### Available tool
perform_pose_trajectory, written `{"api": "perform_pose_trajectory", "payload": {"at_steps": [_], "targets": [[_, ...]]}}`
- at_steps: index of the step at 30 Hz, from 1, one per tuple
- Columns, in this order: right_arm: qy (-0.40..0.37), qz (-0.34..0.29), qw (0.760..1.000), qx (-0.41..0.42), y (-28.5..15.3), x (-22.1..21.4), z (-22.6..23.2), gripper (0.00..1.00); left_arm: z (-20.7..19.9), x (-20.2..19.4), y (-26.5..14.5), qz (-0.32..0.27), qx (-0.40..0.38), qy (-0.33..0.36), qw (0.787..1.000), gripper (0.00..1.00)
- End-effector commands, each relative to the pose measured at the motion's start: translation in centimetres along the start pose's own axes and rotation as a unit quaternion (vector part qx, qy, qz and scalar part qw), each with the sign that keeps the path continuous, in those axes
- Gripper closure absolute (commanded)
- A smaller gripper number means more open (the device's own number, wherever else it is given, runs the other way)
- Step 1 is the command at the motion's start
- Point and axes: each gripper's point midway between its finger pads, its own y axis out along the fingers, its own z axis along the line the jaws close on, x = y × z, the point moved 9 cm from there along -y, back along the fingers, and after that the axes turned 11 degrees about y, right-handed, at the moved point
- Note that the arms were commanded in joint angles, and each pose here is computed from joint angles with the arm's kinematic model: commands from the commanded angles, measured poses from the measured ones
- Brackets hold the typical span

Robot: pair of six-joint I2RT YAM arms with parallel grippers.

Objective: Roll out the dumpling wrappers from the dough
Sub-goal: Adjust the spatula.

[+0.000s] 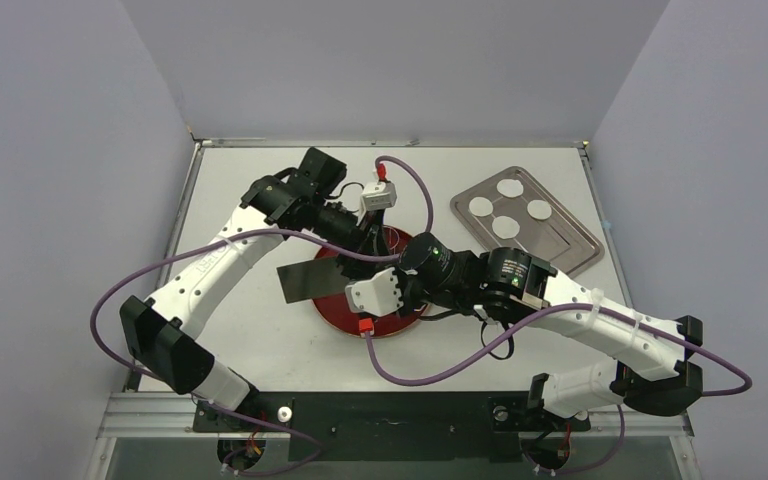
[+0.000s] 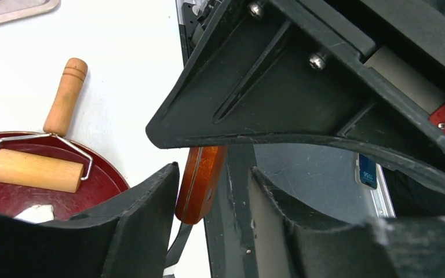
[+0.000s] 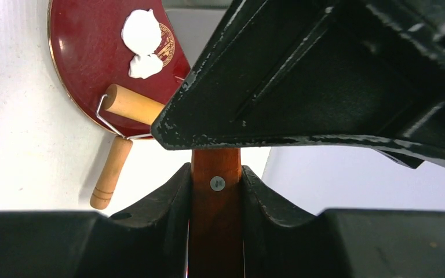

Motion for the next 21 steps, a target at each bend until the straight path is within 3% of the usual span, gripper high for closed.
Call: {"api": "perform_pose_trajectory", "payload": {"at_steps": [1,4,6,13,15,17,18,21], "targets": [[0.015,-0.051,0.998,-0.045,-1.2,1.3,-1.9,1.0,-0.1,0.4,0.2,0.0,-0.011,0.027,1.0,0.68],[0.016,-0.054,0.997,-0.045,-1.1,1.3,-1.9,1.0,-0.4,0.4,0.2,0.004,-0.022,0.021,1.0,0.91],[0.016,-0.055,0.997,-0.044,-1.1,1.4,-2.0,1.0,-0.4,0.2,0.3,0.009,-0.03,0.016,0.999,1.0],[0.035,-0.049,0.996,-0.06,-1.1,1.0,-2.0,1.0,-0.4,0.8,0.0,0.012,-0.02,0.029,0.999,1.0],[0.066,-0.054,0.994,-0.072,-1.1,0.7,-1.8,0.83,0.1,1.2,-0.1,0.011,0.009,0.035,0.999,1.0],[0.108,-0.07,0.989,-0.071,-0.9,0.3,-1.6,0.51,0.7,1.5,-0.2,0.013,0.039,0.031,0.999,1.0],[0.144,-0.084,0.984,-0.068,-0.6,0.3,-1.4,0.25,1.0,1.5,-0.2,0.014,0.049,0.027,0.998,1.0],[0.238,-0.108,0.962,-0.077,-0.6,-0.6,-1.6,0.15,2.0,1.1,-0.4,0.022,0.08,0.018,0.996,1.0]]}}
